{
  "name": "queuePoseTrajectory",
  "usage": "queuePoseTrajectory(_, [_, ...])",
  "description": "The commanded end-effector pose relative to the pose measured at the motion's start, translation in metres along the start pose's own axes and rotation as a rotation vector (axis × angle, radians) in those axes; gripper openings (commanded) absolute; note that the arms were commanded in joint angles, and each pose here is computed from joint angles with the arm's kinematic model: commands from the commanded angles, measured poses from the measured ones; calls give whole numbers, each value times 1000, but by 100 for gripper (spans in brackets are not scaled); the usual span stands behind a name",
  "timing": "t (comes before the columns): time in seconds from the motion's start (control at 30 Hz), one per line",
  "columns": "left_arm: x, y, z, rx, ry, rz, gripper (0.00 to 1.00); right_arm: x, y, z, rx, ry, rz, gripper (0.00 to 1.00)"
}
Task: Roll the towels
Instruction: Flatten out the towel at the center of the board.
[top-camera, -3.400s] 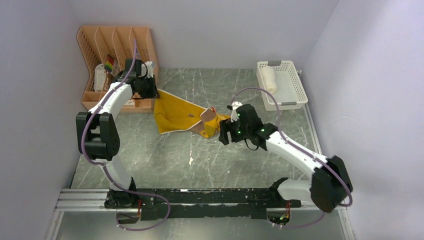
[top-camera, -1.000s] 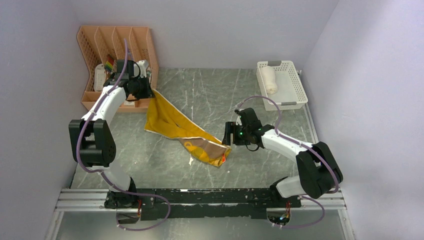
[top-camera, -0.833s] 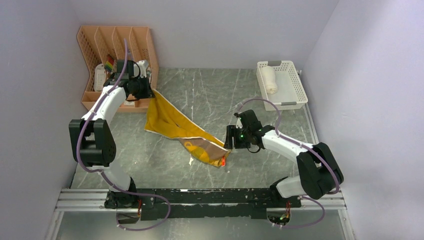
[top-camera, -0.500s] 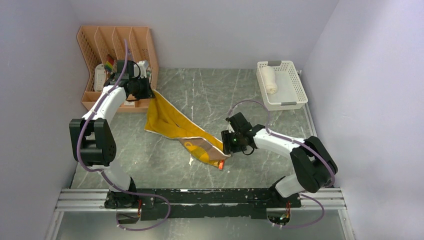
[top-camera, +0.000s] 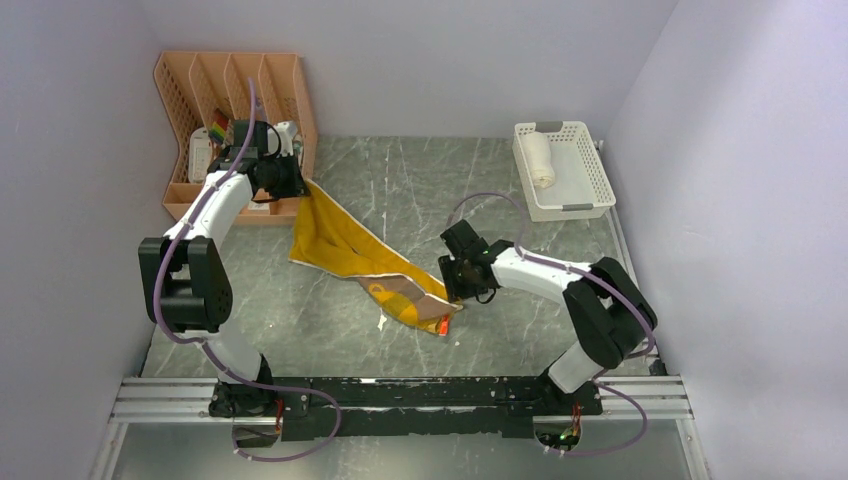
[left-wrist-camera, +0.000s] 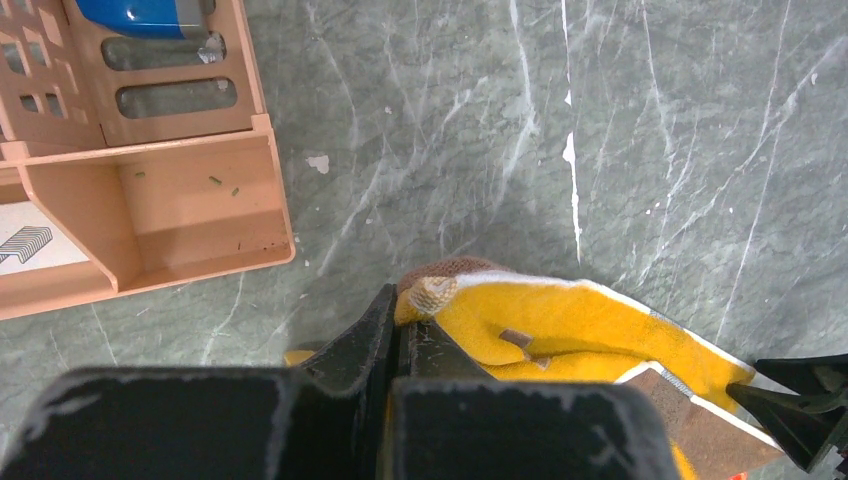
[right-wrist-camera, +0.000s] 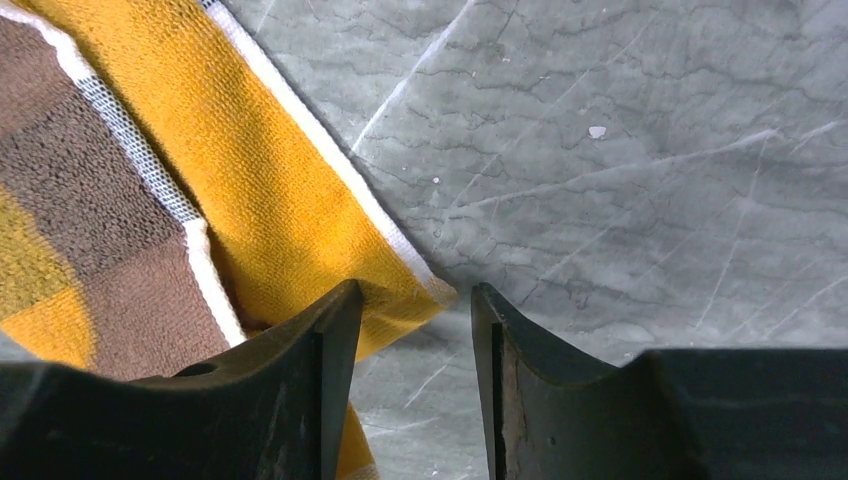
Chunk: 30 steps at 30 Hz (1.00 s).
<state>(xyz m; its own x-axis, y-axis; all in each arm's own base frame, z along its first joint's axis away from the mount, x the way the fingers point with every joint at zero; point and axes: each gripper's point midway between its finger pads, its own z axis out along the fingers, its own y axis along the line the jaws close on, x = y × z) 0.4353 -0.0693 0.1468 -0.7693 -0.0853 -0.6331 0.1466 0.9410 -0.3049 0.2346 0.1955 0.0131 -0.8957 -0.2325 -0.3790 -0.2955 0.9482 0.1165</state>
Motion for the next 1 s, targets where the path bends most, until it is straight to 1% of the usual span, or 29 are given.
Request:
queuePoseTrajectory(0.0, [0,3,2,7,5,4,7,17,-6,9,103,68,-91,45])
queuePoseTrajectory(0.07, [0,3,2,4,4,3,7,26,-5,14,138,100,-132,44])
queuePoseTrajectory(0.13, [-1,4,1,-1,2,5,7,34,-4,19,152,131,-156,37])
queuePoseTrajectory(0.2, [-1,5,1,-5,2,5,7,40,-5,22,158,152,-158,23])
queuePoseTrajectory(0.27, [0,6,1,-9,3,4,7,42,-7,22,164,153,-158,7])
queuePoseTrajectory(0.3, [0,5,1,-8,3,4,7,40,-9,21,174,148,-159,0])
queuePoseTrajectory(0.37, [-1,6,1,-12,3,3,7,33,-13,18,184,125,-144,0])
queuePoseTrajectory(0.47, [-5,7,-1,-25,-8,4,7,9,-19,11,139,65,-69,0])
queuePoseTrajectory(0.57, [-14,7,-6,-36,-32,2,7,-37,-39,-5,111,-50,39,0])
queuePoseTrajectory(0.63, [-24,5,-10,-37,-59,-4,7,-76,-55,-21,136,-160,77,0])
queuePoseTrajectory(0.7, [-37,1,-15,-33,-100,-8,7,-128,-78,-45,204,-314,120,0])
queuePoseTrajectory(0.8, [-68,-9,-29,-15,-178,-11,7,-190,-95,-78,278,-500,151,0])
queuePoseTrajectory(0.87, [-95,-19,-45,2,-243,-4,7,-226,-101,-106,288,-615,179,0])
queuePoseTrajectory(0.97, [-131,-30,-79,-4,-354,10,7,-259,-113,-148,335,-775,222,0])
